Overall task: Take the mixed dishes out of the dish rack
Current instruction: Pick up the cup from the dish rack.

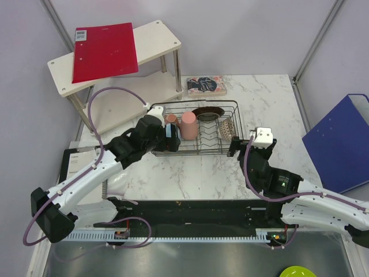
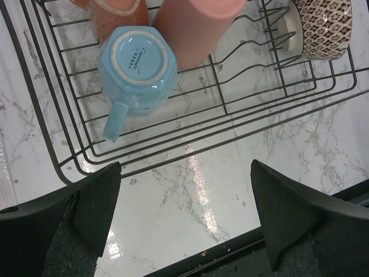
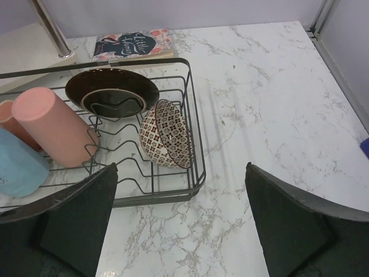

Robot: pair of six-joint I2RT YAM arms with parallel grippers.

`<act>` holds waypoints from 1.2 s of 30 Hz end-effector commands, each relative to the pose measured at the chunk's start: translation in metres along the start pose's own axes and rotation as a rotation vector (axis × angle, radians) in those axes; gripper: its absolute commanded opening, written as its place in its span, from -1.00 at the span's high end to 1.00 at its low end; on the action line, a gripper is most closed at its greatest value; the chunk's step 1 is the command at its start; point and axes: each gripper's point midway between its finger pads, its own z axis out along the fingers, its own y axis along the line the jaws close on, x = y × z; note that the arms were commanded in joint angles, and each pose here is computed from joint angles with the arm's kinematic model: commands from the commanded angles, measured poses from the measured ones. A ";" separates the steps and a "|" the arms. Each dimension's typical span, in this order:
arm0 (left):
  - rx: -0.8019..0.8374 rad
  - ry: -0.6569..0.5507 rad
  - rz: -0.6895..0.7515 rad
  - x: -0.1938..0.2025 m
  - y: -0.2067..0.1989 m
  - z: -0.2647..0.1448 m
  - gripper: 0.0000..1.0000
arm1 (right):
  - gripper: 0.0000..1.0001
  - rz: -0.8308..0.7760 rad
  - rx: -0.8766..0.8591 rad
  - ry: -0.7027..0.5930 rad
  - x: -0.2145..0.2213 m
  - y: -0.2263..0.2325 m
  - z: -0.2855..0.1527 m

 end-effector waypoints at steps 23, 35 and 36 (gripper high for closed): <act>-0.042 -0.128 0.034 -0.038 0.002 -0.007 -0.99 | -0.96 -0.074 -0.172 0.044 0.000 0.052 0.005; -0.071 -0.164 0.038 -0.044 0.009 -0.012 -0.99 | -0.96 -0.021 -0.297 0.136 -0.014 0.118 0.049; -0.078 -0.160 0.038 -0.044 0.010 -0.011 -0.99 | -0.96 -0.010 -0.289 0.135 -0.019 0.117 0.056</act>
